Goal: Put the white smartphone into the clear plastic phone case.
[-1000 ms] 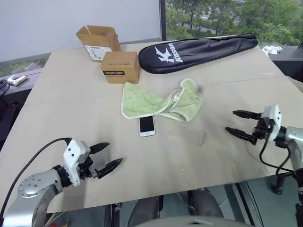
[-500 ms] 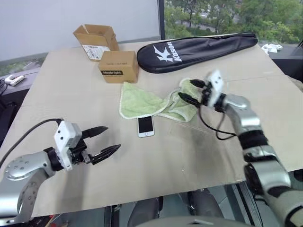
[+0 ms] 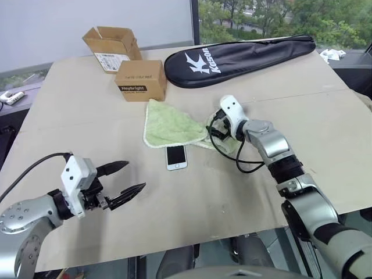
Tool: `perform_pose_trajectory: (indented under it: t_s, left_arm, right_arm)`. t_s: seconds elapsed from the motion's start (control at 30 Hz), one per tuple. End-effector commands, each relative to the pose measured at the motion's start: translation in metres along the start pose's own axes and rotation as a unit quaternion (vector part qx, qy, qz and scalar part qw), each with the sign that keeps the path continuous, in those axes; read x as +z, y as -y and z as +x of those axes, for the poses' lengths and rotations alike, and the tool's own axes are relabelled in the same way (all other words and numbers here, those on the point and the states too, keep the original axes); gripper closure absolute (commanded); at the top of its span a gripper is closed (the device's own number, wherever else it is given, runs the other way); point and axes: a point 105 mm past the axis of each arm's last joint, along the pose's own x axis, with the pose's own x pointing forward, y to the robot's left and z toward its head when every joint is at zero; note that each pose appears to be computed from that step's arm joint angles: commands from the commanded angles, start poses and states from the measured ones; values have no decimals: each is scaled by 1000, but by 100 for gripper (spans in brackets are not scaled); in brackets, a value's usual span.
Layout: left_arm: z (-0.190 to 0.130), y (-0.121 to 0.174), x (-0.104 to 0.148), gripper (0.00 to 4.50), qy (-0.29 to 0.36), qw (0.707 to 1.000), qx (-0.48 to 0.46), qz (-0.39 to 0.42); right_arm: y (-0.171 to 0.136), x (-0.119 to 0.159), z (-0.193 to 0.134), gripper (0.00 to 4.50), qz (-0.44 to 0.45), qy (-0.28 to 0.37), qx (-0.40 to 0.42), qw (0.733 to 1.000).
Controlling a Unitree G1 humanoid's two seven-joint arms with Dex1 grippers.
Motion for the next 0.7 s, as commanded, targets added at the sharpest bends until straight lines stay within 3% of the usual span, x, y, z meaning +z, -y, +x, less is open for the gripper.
perform_pose_trajectory:
  t_s: [0.03,0.13,0.2,0.3,0.57,0.7]
  left_arm:
    - [-3,-2,9,0,6,1000,1,21]
    - [-2,-3,10,0,10,1000,-3,22]
    - [-2,-2,11,0,10,1000,-4,23]
    - [-2,-2,11,0,11,1000,-6,21]
    - [1,-4,20,0,40,999,0,25]
    - [7,-8,33,0,66,997,2,39]
  right_arm:
    - [-14,-26,3,78,7,-54,23,998]
    - [-13,-25,2,232,12,-55,23,998]
    - [-11,-24,2,293,15,-54,20,998]
    - [-8,-21,2,434,19,-45,15,999]
    - [13,10,-5,447,46,36,-12,998]
    - [41,36,-28,447,48,90,-26,994]
